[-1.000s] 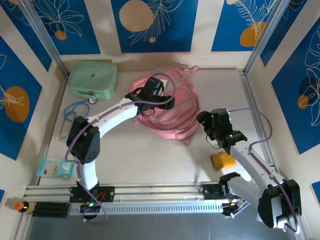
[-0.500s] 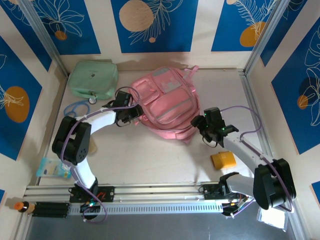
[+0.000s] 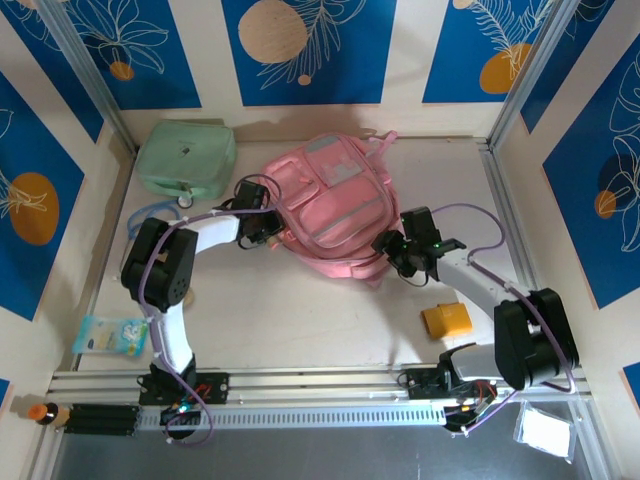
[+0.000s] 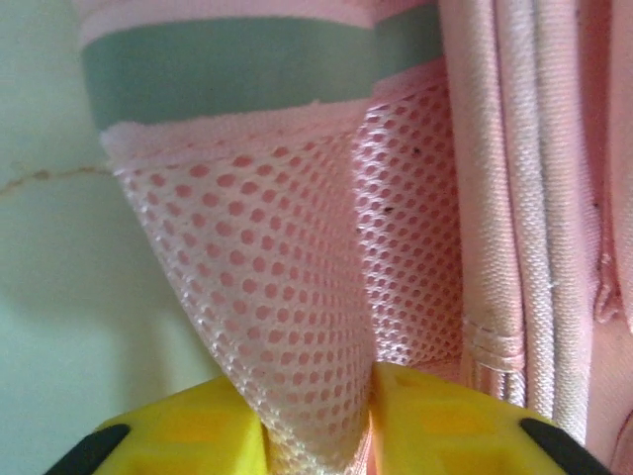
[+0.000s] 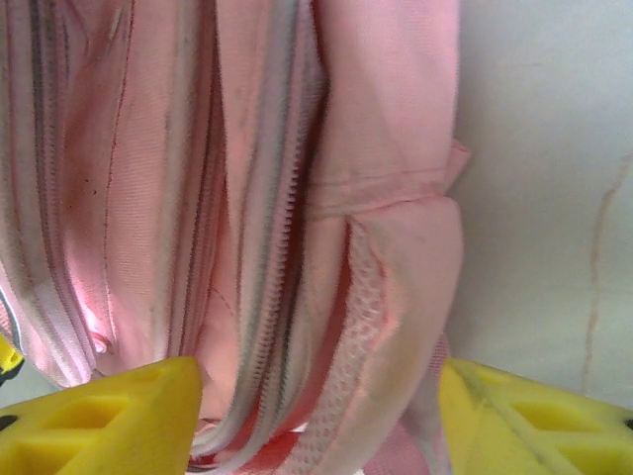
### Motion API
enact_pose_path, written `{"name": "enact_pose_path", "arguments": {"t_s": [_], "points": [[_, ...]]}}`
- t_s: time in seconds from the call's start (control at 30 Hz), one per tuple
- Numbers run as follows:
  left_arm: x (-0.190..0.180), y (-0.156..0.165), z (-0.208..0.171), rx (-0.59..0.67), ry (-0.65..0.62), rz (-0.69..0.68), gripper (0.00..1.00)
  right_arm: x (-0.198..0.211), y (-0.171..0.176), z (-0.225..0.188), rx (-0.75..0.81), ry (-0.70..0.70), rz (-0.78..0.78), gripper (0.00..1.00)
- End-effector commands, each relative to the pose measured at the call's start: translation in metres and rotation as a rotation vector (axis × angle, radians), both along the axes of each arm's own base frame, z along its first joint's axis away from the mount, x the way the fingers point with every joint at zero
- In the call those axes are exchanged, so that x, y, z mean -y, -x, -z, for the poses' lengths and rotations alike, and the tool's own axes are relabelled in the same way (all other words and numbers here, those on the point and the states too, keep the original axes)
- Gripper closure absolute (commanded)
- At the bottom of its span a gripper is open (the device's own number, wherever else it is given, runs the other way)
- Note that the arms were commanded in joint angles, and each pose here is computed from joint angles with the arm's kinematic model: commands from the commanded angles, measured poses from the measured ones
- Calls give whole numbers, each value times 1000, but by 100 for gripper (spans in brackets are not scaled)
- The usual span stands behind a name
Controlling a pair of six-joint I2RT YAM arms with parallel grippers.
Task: Pack the student bag
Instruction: Rotate the student bag at the top-center of the table.
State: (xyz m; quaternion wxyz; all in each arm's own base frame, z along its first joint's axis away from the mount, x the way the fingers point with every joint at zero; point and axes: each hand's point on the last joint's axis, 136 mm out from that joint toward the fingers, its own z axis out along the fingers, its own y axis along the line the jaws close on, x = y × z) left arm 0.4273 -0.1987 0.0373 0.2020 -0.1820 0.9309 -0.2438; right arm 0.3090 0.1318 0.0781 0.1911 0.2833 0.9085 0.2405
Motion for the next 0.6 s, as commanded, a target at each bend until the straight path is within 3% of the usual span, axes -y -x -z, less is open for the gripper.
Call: {"name": "enact_pose_path", "arguments": {"t_s": [0.0,0.17,0.37,0.57], "points": [[-1,-13,-3,16,27,-21,78,-16,-12,-6,23,-34,-77,44],[-6,-7,-8,16,14,-31,100,-21,-23,3,-2,-40,-115,52],[-12,9,-36,53,17,-15,100,-29,-58,4,32,-9,-177,57],[14,35,-61,77,152,23,100,-13,-107,8,45,24,-135,56]]}}
